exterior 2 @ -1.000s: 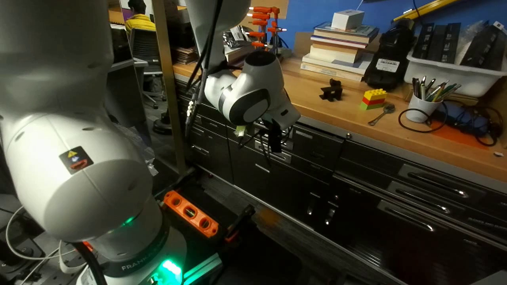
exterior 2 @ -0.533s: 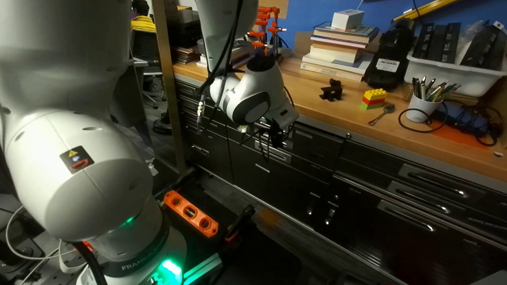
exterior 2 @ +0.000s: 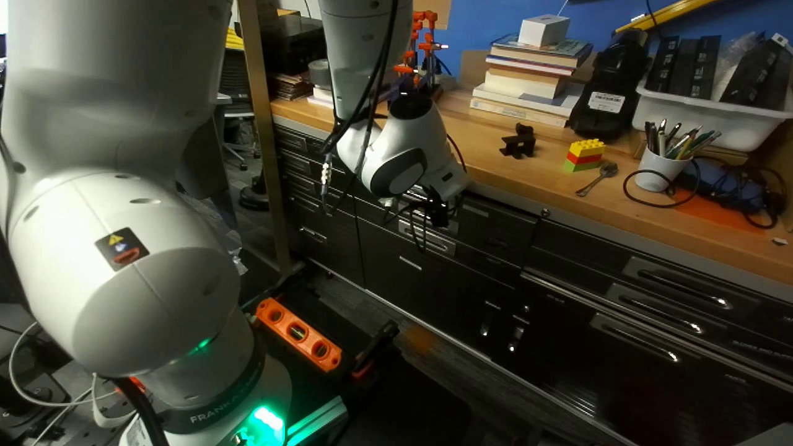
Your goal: Open the top middle drawer and remove three black objects from the drawer
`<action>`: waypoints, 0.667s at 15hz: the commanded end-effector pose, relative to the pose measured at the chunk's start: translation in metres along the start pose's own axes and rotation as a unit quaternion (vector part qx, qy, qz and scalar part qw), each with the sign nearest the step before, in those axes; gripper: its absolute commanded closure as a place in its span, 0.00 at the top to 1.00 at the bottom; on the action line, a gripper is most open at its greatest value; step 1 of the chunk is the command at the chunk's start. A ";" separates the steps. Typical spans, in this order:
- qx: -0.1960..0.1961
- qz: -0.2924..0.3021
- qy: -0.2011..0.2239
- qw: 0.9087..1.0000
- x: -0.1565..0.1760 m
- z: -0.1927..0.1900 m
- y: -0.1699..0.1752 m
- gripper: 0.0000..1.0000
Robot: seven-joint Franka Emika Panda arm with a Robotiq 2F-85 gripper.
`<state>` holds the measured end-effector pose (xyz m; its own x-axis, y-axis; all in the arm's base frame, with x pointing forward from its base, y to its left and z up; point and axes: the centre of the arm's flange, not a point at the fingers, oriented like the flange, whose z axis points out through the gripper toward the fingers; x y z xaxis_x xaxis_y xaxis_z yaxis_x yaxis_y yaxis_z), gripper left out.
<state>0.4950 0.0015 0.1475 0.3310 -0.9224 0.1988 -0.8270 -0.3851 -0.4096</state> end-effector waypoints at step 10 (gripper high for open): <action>0.057 0.106 0.000 0.993 -0.010 0.015 0.014 1.00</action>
<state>0.4919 0.0102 0.1392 0.2118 -0.9690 0.1270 -0.8360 -0.2470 -0.4900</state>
